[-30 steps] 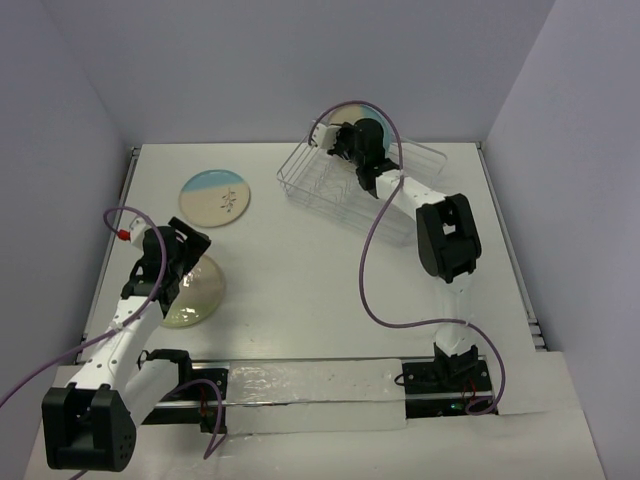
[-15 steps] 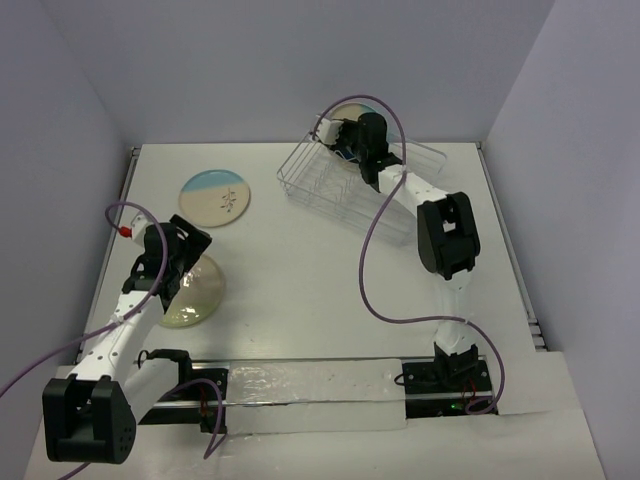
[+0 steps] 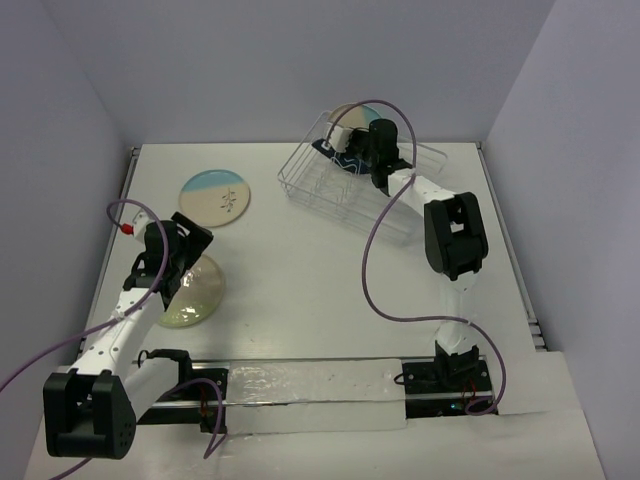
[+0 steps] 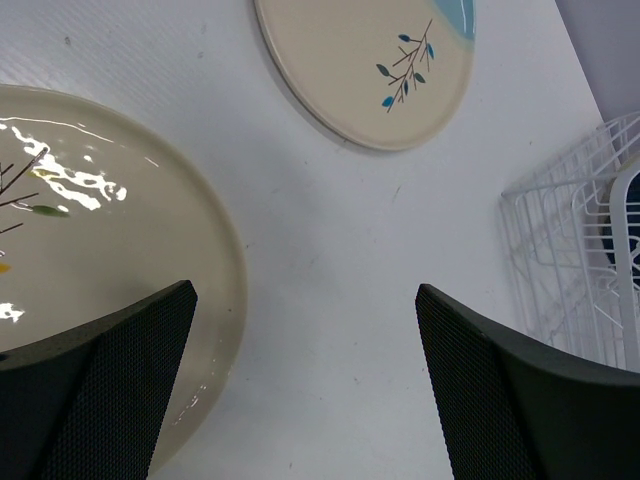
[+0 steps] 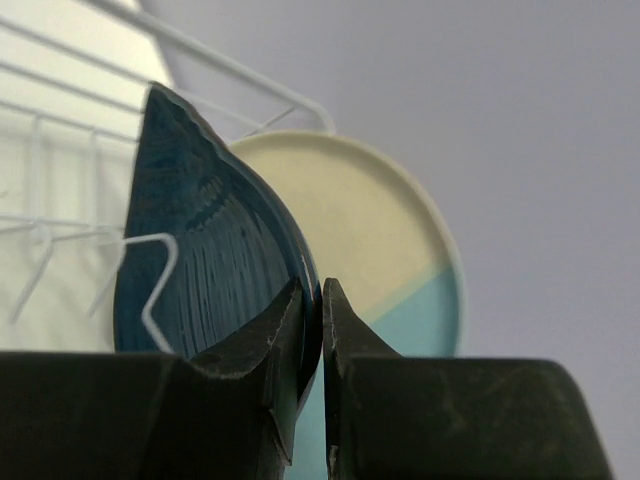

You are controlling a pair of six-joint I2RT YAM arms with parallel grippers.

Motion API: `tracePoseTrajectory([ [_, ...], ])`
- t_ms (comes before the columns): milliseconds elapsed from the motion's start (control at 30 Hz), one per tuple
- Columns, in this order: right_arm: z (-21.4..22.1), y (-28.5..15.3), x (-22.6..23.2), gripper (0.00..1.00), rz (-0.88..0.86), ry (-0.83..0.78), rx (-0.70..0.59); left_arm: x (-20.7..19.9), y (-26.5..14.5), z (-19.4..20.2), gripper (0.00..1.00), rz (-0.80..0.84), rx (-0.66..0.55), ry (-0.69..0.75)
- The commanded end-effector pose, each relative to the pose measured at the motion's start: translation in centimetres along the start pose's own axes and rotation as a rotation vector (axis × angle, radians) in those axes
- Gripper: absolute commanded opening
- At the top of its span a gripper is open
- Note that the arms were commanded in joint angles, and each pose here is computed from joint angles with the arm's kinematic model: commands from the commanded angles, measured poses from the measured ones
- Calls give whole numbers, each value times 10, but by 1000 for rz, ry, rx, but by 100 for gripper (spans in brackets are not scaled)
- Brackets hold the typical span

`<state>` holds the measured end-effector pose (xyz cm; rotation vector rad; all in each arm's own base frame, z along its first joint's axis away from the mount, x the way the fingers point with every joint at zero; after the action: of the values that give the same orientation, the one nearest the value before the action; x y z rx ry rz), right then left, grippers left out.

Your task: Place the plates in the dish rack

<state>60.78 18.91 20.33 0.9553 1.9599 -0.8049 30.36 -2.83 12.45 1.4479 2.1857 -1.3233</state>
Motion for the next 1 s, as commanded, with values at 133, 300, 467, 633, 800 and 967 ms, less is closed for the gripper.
tracePoseTrajectory([
  [133, 14, -16, -2, 0, 7, -27, -18, -26, -3, -20, 99, 79, -46, -3],
  [300, 22, -8, -14, 0, 91, 9, 7, -29, -3, -20, 99, 88, -40, -2],
  [467, 17, -13, -38, 21, 189, 40, 6, -29, -4, -21, 99, 86, -40, 0],
  [633, 4, -26, -65, 71, 257, 76, -3, -32, -5, -23, 99, 92, -44, -2],
  [800, -26, -56, -105, 80, 367, 145, -66, -37, -6, -25, 99, 92, -34, 1],
  [967, -59, -90, -138, 86, 435, 280, -147, -38, -8, -27, 99, 80, -27, 6],
])
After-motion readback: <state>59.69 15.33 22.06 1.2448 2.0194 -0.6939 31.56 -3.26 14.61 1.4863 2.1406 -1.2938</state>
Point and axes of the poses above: each gripper's point midway between its finger pads, its own y axis out along the fingers, its own x axis along the line the jaws close on, z = x × y, the point moved 1 cm from there along -y, back along the fingers, and after that the axes turned 3 degrees about -y, right-handed, at the moved point
